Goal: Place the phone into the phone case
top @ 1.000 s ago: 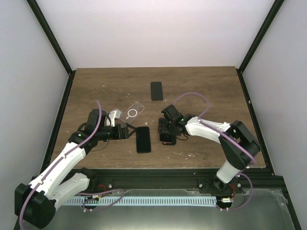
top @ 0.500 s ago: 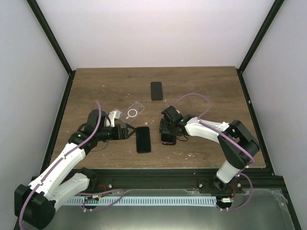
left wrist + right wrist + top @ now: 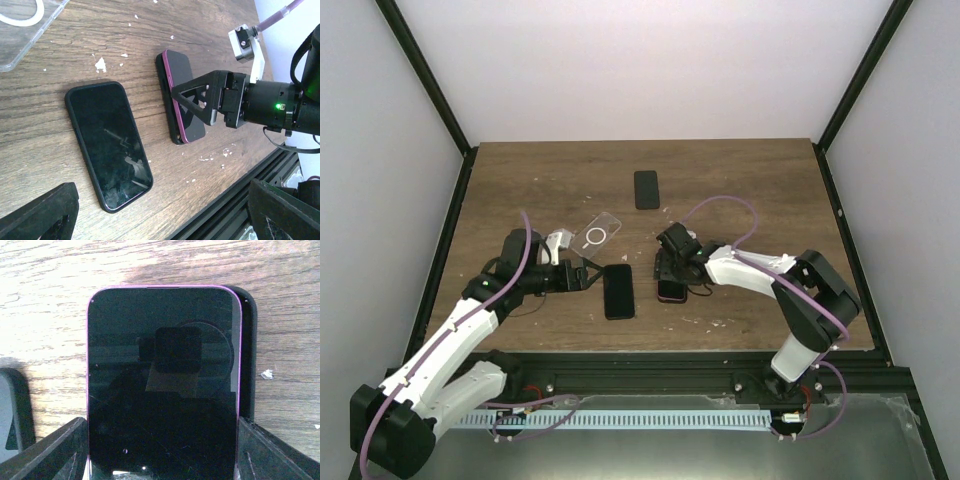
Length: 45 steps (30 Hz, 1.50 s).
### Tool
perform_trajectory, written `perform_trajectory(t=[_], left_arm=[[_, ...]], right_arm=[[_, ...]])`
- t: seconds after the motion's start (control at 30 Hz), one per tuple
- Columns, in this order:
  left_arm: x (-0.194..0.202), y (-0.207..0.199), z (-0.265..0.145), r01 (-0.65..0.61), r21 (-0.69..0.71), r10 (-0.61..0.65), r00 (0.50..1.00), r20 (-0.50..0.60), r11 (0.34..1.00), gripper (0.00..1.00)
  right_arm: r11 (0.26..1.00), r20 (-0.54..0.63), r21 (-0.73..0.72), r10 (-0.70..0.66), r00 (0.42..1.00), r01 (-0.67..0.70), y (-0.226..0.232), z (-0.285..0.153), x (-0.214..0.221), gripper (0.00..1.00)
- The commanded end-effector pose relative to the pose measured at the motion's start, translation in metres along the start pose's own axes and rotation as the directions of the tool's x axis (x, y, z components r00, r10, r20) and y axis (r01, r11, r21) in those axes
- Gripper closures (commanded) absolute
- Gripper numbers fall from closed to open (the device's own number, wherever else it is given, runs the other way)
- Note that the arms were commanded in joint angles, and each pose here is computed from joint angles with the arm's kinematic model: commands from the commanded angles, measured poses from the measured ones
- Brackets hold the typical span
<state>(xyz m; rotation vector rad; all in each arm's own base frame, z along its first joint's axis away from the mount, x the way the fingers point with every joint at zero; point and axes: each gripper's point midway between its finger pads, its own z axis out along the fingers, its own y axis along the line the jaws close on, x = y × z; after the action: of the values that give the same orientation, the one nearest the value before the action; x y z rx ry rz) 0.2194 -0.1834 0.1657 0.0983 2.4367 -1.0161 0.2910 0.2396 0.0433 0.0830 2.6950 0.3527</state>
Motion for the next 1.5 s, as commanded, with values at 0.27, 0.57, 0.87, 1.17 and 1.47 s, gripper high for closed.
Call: perform_trajectory(t=[0.27,0.57,0.87,1.17,1.47], left_arm=[[0.0,0.002,0.0,-0.007,0.0,0.007,1.0,0.013,1.0,0.06],[0.0,0.004,0.001,0.0,-0.006,0.001,1.0,0.009,1.0,0.07],[0.0,0.005,0.007,0.027,-0.008,-0.027,1.0,-0.013,1.0,0.11],[-0.011,-0.005,0.032,0.054,0.049,-0.052,0.997,-0.049,0.997,0.27],[-0.017,-0.016,0.084,0.081,0.057,-0.077,0.995,-0.065,0.995,0.41]], right_arm=[[0.999,0.025,0.036,-0.008,1.0,0.007,-0.006,0.006,0.002,0.24],[1.0,0.031,0.014,-0.017,0.999,0.017,0.0,-0.003,-0.003,0.15],[0.999,0.086,-0.019,-0.037,0.996,0.039,0.003,-0.031,-0.018,0.06],[0.995,0.097,-0.099,0.002,0.995,0.007,-0.026,-0.031,-0.025,0.37],[0.98,0.047,-0.2,0.031,0.998,-0.021,-0.033,-0.013,-0.015,0.55]])
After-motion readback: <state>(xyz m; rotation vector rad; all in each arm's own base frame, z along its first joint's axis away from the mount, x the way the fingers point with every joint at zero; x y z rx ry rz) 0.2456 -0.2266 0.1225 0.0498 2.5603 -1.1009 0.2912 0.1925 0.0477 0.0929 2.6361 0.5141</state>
